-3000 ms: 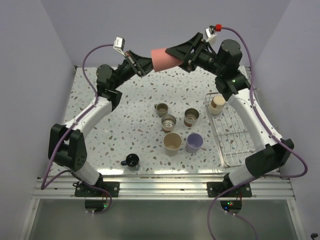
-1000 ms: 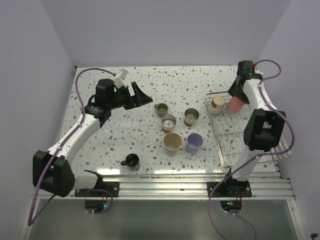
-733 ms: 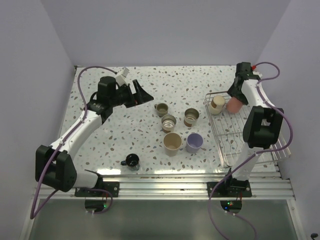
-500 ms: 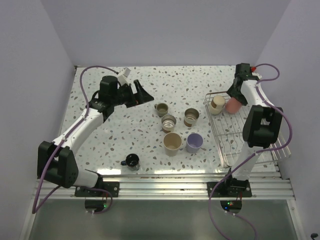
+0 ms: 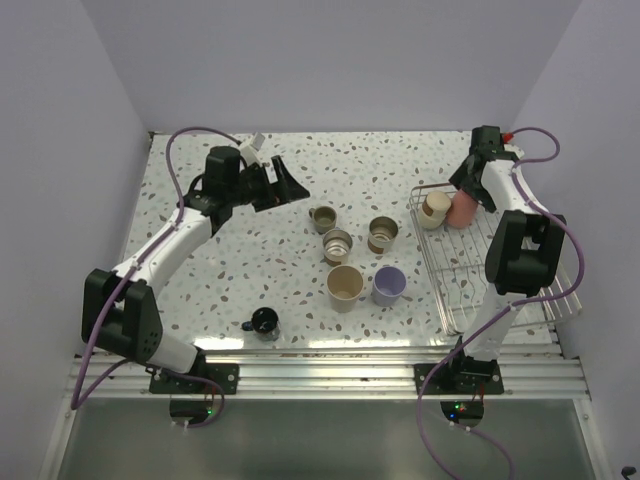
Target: Load the cups into the dish rack
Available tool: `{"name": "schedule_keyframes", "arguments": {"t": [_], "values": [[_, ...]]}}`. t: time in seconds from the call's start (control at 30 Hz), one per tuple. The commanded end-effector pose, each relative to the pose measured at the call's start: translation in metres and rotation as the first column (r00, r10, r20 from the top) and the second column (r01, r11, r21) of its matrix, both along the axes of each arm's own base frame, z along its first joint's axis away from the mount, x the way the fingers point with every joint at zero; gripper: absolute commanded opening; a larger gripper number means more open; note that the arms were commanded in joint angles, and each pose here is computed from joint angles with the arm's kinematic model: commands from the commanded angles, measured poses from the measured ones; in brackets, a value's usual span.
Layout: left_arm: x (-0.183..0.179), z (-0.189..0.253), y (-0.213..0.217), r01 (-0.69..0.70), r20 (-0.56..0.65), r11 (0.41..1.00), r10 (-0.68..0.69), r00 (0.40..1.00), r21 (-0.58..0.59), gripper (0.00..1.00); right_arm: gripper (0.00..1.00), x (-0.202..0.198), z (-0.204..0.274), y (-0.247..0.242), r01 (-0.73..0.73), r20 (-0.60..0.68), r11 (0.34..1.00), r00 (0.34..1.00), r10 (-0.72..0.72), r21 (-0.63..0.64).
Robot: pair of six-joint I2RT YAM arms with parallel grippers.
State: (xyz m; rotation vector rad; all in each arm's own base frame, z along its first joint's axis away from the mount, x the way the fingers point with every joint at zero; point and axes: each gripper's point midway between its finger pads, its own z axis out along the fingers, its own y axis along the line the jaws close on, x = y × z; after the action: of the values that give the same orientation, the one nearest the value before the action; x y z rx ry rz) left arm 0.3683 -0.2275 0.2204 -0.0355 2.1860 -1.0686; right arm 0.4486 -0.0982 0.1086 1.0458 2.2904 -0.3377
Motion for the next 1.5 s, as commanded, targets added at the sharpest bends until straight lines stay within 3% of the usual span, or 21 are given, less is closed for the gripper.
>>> {"name": "schedule_keyframes", "arguments": {"t": [0.0, 0.27, 0.4, 0.53, 0.63, 0.87, 1.0, 1.17, 1.47], "values": [[0.008, 0.015, 0.001, 0.011, 0.059, 1.0, -0.012, 0.998, 0.015, 0.9, 0.98, 0.009, 0.011, -0.002, 0.019, 0.049, 1.0, 0.999, -0.019, 0.004], [0.012, 0.004, 0.007, -0.01, 0.036, 0.998, 0.007, 0.999, 0.068, 0.9, 0.98, 0.009, 0.043, -0.002, 0.026, 0.112, 1.0, 0.993, -0.025, -0.001], [0.022, -0.015, 0.021, -0.06, 0.007, 0.977, 0.059, 0.998, 0.203, 0.88, 0.98, 0.009, 0.091, -0.006, 0.034, 0.184, 0.999, 0.982, -0.026, -0.036], [0.034, -0.039, 0.028, -0.073, -0.032, 0.904, 0.095, 0.995, 0.42, 0.87, 0.98, 0.001, 0.128, -0.004, 0.071, 0.218, 0.998, 0.973, -0.068, -0.004], [0.041, -0.06, 0.026, -0.055, -0.077, 0.858, 0.11, 0.991, 0.51, 0.85, 0.98, -0.012, 0.162, -0.002, 0.083, 0.267, 0.997, 0.96, -0.081, 0.001], [0.059, -0.104, 0.009, -0.001, -0.155, 0.827, 0.107, 0.982, 0.563, 0.78, 0.98, -0.06, 0.219, 0.051, -0.075, 0.332, 0.997, 0.941, 0.064, 0.019], [0.067, -0.124, -0.008, 0.041, -0.177, 0.806, 0.079, 0.981, 0.59, 0.75, 0.98, -0.106, 0.215, 0.084, -0.169, 0.329, 0.985, 0.933, 0.147, 0.04], [0.074, -0.127, -0.017, 0.037, -0.175, 0.819, 0.077, 0.982, 0.572, 0.75, 0.98, -0.151, 0.214, 0.085, -0.203, 0.325, 0.978, 0.928, 0.18, 0.041], [0.066, -0.142, -0.034, 0.055, -0.194, 0.817, 0.071, 0.978, 0.575, 0.7, 0.98, -0.168, 0.211, 0.087, -0.247, 0.301, 0.968, 0.926, 0.226, 0.034]]}}
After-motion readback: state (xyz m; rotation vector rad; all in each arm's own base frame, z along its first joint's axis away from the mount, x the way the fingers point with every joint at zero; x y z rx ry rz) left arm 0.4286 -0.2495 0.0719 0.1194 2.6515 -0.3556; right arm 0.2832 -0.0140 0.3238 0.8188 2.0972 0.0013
